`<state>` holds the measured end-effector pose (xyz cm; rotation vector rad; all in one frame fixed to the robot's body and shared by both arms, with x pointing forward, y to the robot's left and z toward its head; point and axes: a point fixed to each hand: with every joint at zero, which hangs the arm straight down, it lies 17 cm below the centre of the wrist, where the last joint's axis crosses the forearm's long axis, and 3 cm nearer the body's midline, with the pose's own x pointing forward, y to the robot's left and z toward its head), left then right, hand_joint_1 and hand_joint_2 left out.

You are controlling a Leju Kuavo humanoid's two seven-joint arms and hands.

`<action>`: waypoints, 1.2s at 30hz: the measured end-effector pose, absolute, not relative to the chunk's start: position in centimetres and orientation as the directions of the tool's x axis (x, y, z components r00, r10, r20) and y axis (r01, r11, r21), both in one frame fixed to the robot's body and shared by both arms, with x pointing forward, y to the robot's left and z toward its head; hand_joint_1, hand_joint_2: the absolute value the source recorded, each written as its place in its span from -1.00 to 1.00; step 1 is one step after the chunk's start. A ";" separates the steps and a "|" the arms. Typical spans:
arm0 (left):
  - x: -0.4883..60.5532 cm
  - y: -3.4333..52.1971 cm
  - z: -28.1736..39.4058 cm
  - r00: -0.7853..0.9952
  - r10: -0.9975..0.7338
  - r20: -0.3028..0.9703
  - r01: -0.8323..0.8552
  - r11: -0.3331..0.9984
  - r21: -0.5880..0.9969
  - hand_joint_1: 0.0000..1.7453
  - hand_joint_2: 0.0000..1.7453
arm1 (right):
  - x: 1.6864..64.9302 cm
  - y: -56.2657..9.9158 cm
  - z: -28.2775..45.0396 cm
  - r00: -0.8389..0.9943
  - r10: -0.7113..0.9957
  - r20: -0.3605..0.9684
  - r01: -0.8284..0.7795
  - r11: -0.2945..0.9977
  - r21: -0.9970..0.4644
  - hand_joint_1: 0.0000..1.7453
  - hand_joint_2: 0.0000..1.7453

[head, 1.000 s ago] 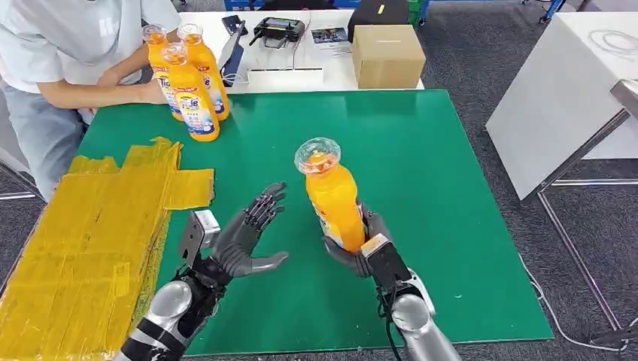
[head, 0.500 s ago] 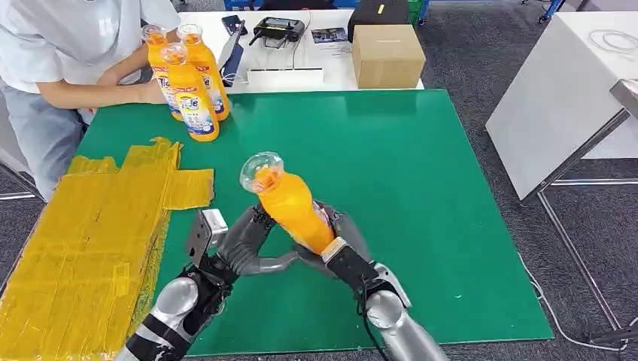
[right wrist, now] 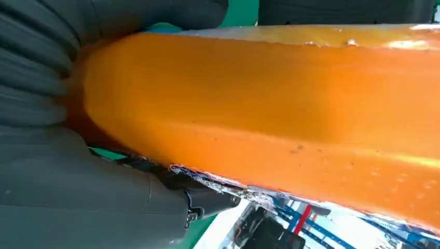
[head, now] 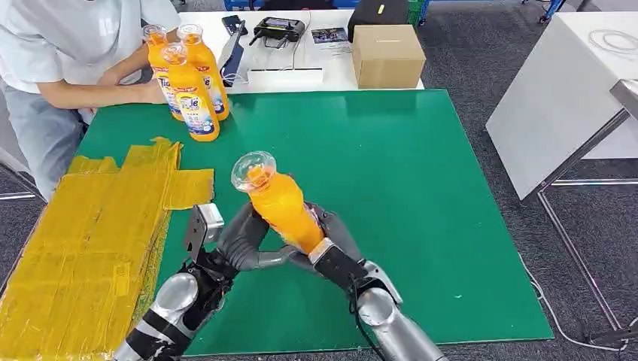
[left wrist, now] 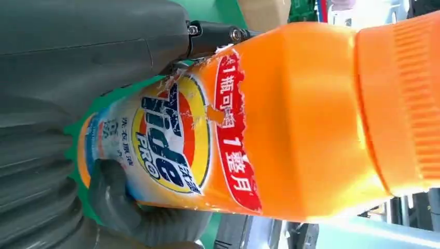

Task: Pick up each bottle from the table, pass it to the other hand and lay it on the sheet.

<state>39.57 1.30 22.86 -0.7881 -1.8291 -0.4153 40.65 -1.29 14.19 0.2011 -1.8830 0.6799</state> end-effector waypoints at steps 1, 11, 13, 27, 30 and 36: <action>39.6 1.3 22.9 -0.230 0.323 0.918 0.687 0.722 -0.082 -1.00 1.00 | 40.6 -1.1 14.1 -0.414 0.175 0.893 -0.443 0.818 -0.366 0.84 1.00; 39.9 1.4 22.8 -0.210 0.341 0.916 0.686 0.719 -0.110 -1.00 1.00 | 40.3 0.6 13.2 -0.420 0.196 0.886 -0.473 0.786 -0.398 0.82 1.00; 40.1 1.5 22.7 -0.204 0.343 0.917 0.684 0.720 -0.118 -1.00 1.00 | 40.1 0.9 13.0 -0.421 0.200 0.885 -0.481 0.778 -0.405 0.82 1.00; 41.0 2.4 23.0 -0.162 0.405 0.900 0.666 0.718 -0.204 -1.00 1.00 | 39.8 1.6 12.2 -0.419 0.216 0.882 -0.501 0.755 -0.423 0.84 1.00; 41.1 2.5 23.0 -0.162 0.406 0.899 0.664 0.719 -0.205 -1.00 1.00 | 39.9 1.7 12.2 -0.420 0.218 0.881 -0.502 0.753 -0.426 0.84 1.00; 41.1 2.6 23.0 -0.162 0.406 0.899 0.660 0.722 -0.207 -1.00 1.00 | 39.9 1.7 12.1 -0.420 0.220 0.880 -0.503 0.751 -0.428 0.84 1.00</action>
